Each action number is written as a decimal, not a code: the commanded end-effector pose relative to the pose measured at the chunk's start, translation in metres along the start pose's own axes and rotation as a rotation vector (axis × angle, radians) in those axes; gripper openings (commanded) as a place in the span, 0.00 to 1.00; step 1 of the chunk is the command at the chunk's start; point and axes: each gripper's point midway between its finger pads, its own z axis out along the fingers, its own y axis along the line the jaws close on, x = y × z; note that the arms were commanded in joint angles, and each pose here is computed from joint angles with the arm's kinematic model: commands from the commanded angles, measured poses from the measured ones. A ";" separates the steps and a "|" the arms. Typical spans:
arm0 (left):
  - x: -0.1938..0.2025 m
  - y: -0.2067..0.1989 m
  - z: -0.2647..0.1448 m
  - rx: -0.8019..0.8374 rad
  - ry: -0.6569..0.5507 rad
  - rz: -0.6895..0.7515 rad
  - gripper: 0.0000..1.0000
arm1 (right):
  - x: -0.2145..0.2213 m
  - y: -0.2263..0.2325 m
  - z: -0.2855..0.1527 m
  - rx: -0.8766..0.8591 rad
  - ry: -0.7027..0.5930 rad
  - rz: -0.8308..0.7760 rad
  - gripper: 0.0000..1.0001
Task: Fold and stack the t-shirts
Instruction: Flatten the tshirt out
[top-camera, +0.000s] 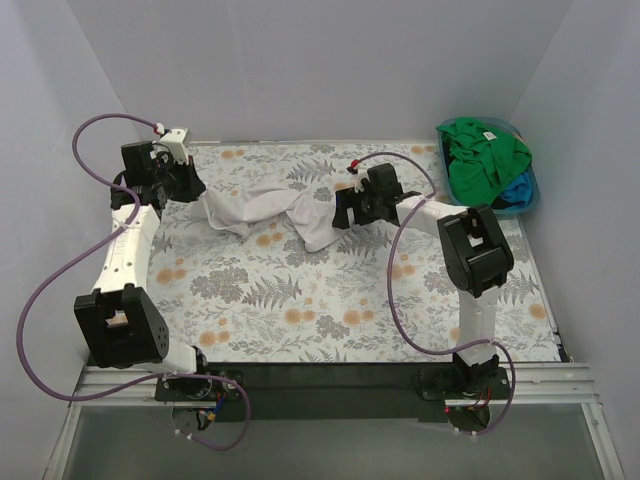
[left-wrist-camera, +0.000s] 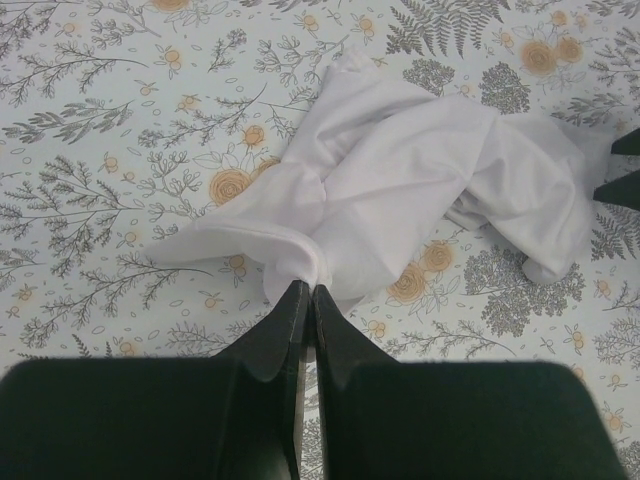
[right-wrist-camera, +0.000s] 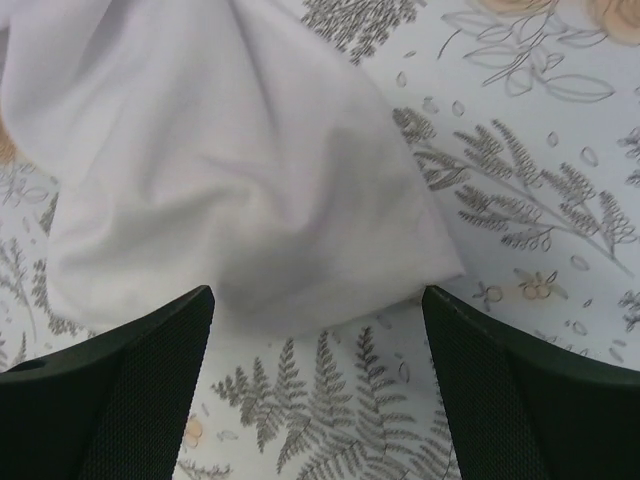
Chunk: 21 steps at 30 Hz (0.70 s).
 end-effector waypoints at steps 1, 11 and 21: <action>-0.008 -0.005 -0.006 0.017 -0.026 0.027 0.00 | -0.026 -0.016 0.018 0.098 -0.069 0.016 0.91; -0.013 0.001 0.001 0.011 -0.027 0.042 0.00 | 0.014 -0.037 0.044 0.196 0.083 -0.010 0.57; -0.072 0.035 0.030 -0.033 -0.109 0.077 0.00 | -0.139 -0.086 -0.066 0.213 -0.248 -0.073 0.01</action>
